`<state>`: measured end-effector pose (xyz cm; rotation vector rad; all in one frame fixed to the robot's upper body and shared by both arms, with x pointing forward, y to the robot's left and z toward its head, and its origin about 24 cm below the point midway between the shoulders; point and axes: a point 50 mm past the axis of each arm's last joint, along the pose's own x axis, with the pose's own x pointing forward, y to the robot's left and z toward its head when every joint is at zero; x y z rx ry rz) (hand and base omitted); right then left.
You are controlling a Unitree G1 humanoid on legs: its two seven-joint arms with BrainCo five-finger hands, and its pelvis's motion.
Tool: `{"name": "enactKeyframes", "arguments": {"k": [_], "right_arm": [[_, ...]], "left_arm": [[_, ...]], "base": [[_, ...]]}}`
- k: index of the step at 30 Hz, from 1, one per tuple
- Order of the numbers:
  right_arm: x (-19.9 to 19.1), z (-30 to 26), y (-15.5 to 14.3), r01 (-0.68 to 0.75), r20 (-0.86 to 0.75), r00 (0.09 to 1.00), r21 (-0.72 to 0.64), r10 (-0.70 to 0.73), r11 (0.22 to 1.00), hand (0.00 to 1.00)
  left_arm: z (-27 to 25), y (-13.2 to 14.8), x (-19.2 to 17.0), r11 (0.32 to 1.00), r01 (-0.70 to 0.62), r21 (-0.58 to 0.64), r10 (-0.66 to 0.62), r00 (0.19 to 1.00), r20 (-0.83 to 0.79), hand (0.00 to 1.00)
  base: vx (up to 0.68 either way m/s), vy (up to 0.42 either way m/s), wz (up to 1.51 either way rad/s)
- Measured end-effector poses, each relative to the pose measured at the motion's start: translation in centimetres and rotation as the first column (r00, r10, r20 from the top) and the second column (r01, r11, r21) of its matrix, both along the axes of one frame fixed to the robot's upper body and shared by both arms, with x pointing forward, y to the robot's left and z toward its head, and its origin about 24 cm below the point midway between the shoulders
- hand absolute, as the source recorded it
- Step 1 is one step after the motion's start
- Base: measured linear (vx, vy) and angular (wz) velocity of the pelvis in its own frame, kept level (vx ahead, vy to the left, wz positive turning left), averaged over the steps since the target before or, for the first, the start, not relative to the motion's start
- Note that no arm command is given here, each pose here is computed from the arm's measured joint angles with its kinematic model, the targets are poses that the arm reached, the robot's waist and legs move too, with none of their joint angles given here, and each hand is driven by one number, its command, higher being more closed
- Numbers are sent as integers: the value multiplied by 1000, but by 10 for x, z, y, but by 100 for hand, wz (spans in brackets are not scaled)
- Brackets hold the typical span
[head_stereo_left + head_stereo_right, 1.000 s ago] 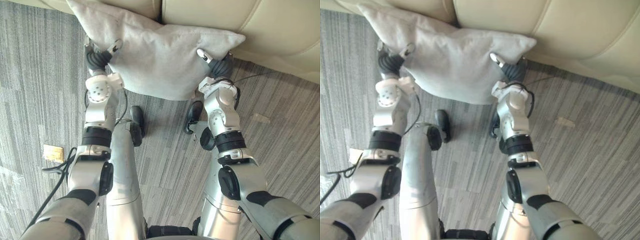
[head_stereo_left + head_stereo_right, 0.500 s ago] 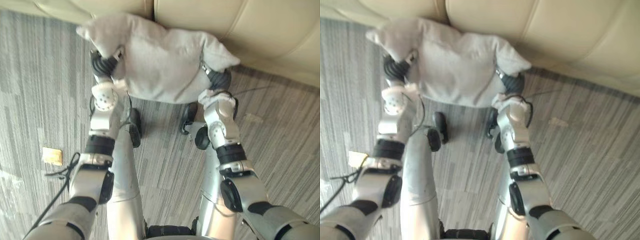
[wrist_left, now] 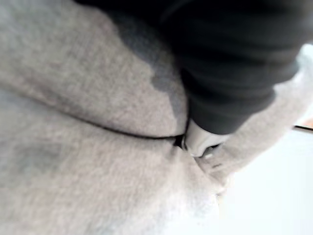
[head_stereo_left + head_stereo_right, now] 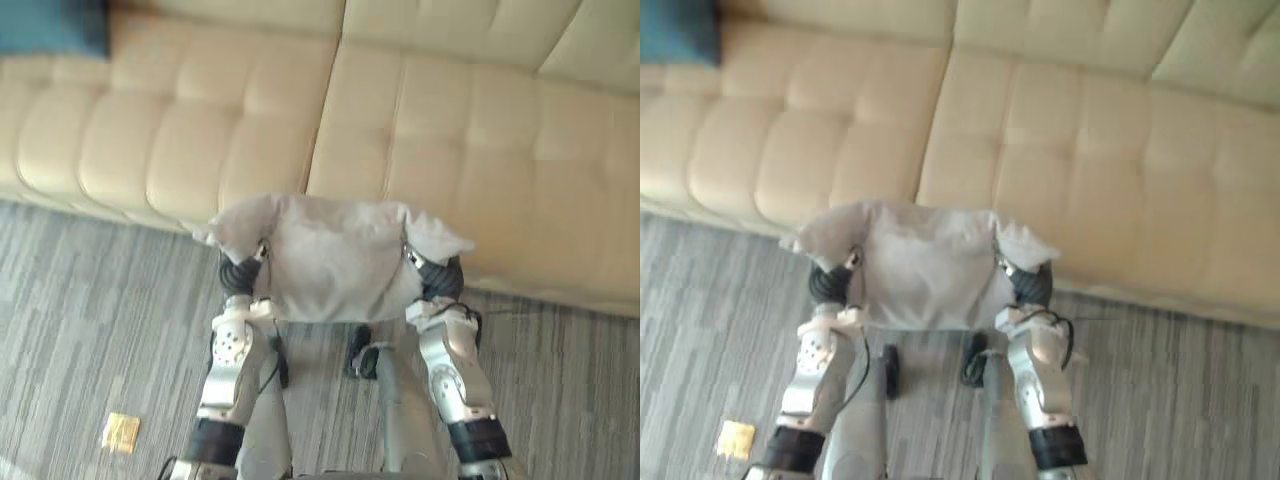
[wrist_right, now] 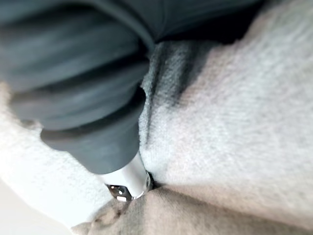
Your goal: Pick up cushions and gather them together orderly.
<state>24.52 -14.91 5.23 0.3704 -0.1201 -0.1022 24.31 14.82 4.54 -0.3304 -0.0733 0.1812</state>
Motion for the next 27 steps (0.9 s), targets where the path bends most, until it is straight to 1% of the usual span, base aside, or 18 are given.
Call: {"name": "enactKeyframes", "arguments": {"k": [3, 7, 11, 17, 20, 22, 24, 27], "right_arm": [[-21, -14, -1, -24, -50, 998, -2, 24, 1000, 100], [-40, -31, 0, -44, -125, 991, -39, 38, 998, 100], [-50, -35, -2, -41, -154, 987, -34, 36, 999, 100], [-49, -31, -3, -34, -144, 989, -31, 29, 999, 100], [-46, -31, -3, -32, -144, 989, -36, 26, 999, 100], [-46, -41, 1, -46, -191, 981, -37, 39, 998, 100], [-47, -42, 1, -52, -200, 979, -62, 39, 997, 100], [-46, -47, 3, -44, -223, 974, -47, 33, 998, 100]], "left_arm": [[-18, 3, -19, 1000, 17, -18, -18, 997, -69, 100], [-33, 6, -38, 999, 25, -36, -30, 990, -141, 100], [-40, 6, -47, 999, 28, -39, -34, 983, -182, 100], [-48, 3, -55, 998, 42, -53, -53, 973, -227, 100], [-52, 2, -60, 998, 42, -49, -53, 968, -247, 100], [-56, 8, -65, 999, 45, -24, -50, 960, -275, 100], [-57, 8, -65, 998, 53, -21, -57, 958, -281, 100], [-58, 9, -65, 998, 62, -11, -62, 954, -293, 100]], "base": [[196, 18, -9], [107, -1, 6], [51, 3, -1], [121, 52, -1], [181, 178, -63], [318, 256, -64], [361, 216, -50], [307, 173, -47]]}}
